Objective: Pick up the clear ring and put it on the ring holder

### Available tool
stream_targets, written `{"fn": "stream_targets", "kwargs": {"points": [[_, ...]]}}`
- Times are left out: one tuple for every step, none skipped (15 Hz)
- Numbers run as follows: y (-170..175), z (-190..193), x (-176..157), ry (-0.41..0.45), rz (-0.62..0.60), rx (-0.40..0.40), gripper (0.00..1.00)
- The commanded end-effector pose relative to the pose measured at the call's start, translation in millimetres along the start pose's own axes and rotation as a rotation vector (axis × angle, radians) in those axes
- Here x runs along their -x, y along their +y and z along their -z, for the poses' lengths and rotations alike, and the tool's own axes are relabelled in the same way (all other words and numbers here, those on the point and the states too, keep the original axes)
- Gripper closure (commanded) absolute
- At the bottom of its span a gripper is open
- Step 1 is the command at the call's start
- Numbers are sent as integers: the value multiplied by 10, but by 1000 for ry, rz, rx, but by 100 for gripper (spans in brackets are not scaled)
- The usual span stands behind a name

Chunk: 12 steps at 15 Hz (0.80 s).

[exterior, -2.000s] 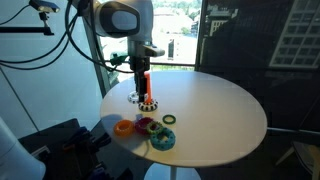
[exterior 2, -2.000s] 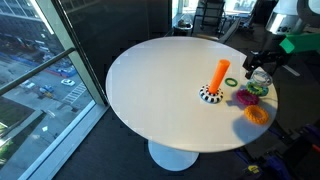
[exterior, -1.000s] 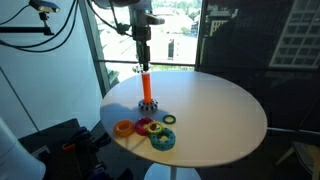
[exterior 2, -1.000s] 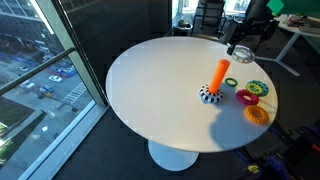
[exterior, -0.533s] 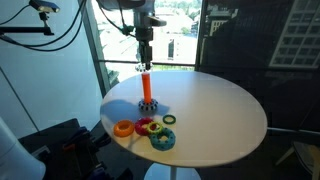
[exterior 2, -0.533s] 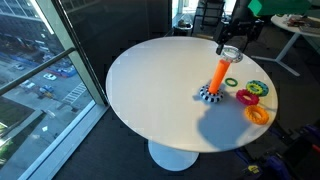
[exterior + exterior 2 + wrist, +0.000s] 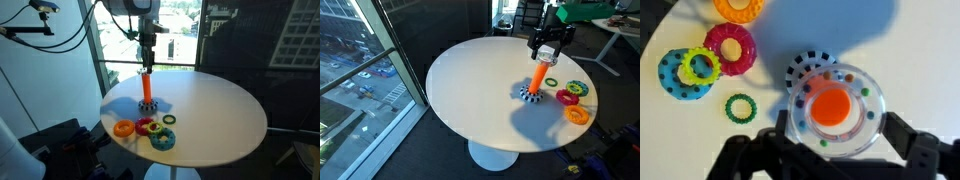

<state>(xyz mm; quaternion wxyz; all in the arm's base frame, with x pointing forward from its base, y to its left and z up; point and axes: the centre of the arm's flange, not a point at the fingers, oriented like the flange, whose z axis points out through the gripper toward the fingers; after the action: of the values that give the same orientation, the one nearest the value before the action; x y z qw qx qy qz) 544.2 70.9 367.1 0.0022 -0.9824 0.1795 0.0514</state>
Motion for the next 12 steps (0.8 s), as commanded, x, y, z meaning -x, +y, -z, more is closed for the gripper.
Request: {"fn": "stream_targets", "kwargs": {"points": [[-69, 15, -94, -32, -17, 28, 31], [-70, -7, -94, -39, -16, 32, 31], [-70, -30, -95, -45, -17, 37, 31], [-72, -52, -100, -48, -18, 41, 31], [-73, -74, -104, -50, -20, 46, 31], [-73, -93, -106, -49, -23, 51, 31], [-73, -112, -109, -44, -28, 56, 31], [-72, -131, -112, -40, -34, 62, 31], [-72, -161, -111, -32, -38, 70, 31], [-73, -190, -108, -26, -42, 79, 31], [-75, -215, -105, -20, -47, 87, 31], [-79, -249, -101, -17, -50, 93, 31]]}}
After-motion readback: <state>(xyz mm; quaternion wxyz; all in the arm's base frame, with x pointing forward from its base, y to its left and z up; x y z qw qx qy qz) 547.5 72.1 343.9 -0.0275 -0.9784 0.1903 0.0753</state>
